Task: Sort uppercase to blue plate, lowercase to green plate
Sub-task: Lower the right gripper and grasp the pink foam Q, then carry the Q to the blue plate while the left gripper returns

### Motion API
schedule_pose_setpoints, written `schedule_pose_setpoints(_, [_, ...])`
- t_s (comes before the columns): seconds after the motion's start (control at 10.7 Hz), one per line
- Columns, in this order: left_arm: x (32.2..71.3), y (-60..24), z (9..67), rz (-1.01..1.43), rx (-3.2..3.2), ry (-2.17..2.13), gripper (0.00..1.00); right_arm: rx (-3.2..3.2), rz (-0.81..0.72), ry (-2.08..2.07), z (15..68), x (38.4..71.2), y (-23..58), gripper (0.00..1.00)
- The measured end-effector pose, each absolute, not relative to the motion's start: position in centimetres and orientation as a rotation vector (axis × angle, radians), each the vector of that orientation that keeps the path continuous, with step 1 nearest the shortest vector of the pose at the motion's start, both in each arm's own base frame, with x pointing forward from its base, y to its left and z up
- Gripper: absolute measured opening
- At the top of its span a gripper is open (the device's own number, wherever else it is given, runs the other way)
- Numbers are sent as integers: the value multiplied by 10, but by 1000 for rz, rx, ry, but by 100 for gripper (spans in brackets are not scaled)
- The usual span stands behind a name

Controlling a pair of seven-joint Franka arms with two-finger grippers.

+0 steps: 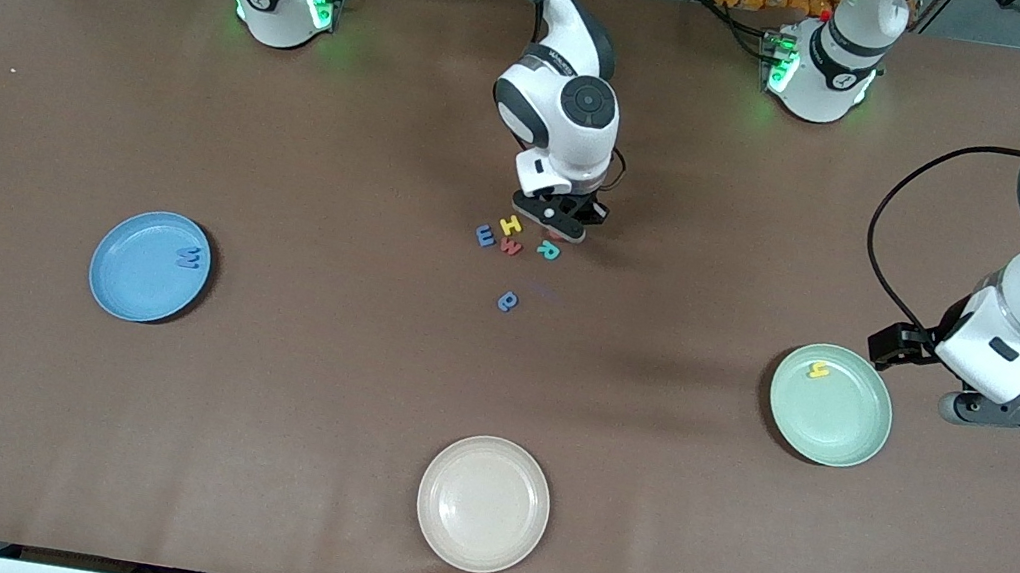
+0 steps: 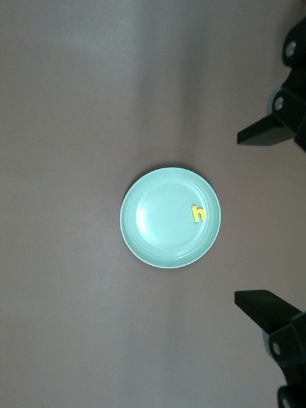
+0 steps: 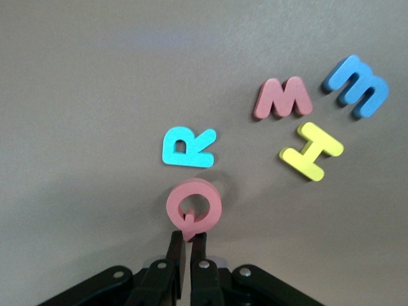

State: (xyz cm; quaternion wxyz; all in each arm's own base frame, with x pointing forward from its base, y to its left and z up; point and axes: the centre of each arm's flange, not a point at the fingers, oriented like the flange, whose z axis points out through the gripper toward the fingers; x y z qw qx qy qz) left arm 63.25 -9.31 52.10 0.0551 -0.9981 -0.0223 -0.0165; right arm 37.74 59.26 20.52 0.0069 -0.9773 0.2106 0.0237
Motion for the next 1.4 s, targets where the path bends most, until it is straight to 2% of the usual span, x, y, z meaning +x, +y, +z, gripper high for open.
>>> schedule_pose_setpoints(0.47, [628,-113,523,-37,-3089,-45,100,-3139,139,463,246,428,552,7])
schedule_pose_setpoints(1.02, [618,-149,497,19,-3109,52,100,-3171,254,197,299,515,451,7])
schedule_pose_setpoints(1.4, [614,-170,479,6,-3122,82,100,-3193,263,3,326,560,370,7])
